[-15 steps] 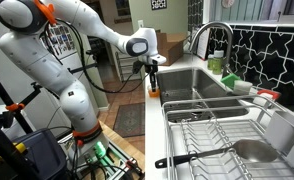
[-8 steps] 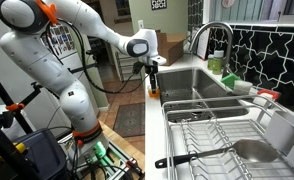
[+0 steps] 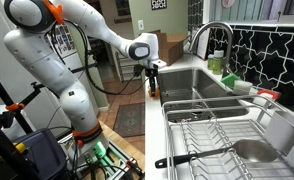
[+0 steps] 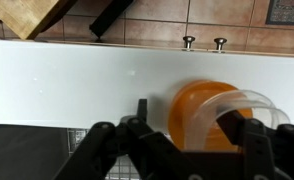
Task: Pick up the clear lunch box and put it in the orange lunch box lid, pick up the orange lunch box lid and clear lunch box together and put them in the sink
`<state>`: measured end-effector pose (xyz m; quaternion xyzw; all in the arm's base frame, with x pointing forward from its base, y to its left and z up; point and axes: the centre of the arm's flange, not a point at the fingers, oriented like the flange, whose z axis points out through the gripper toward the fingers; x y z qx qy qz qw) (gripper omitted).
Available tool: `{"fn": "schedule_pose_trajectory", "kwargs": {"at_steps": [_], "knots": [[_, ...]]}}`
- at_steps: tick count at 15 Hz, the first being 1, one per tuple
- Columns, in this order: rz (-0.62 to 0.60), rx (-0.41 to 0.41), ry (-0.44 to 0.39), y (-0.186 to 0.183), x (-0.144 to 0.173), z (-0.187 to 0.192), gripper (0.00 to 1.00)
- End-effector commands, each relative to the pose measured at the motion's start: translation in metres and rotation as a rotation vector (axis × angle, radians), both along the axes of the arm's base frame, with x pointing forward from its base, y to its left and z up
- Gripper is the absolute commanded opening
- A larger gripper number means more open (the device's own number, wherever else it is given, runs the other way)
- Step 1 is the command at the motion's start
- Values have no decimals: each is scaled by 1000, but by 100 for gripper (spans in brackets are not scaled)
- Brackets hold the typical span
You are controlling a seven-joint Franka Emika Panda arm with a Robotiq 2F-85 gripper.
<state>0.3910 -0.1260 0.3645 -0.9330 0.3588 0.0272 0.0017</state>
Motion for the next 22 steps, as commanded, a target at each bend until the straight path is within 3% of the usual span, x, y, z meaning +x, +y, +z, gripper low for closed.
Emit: {"fn": "schedule_pose_trajectory", "kwargs": {"at_steps": [1, 6, 7, 11, 15, 16, 20, 21, 22], "knots": [[-15, 14, 0, 2, -1, -12, 42], [-15, 18, 0, 2, -2, -10, 4], [-18, 16, -5, 0, -3, -8, 1], [-53, -3, -54, -18, -10, 21, 2], [-61, -25, -143, -31, -32, 80, 2], [-65, -16, -107, -30, -11, 48, 9], [-68, -26, -157, -30, -23, 80, 9], [-68, -26, -158, -30, -23, 81, 2], [-123, -5, -140, -46, -12, 76, 2]]}}
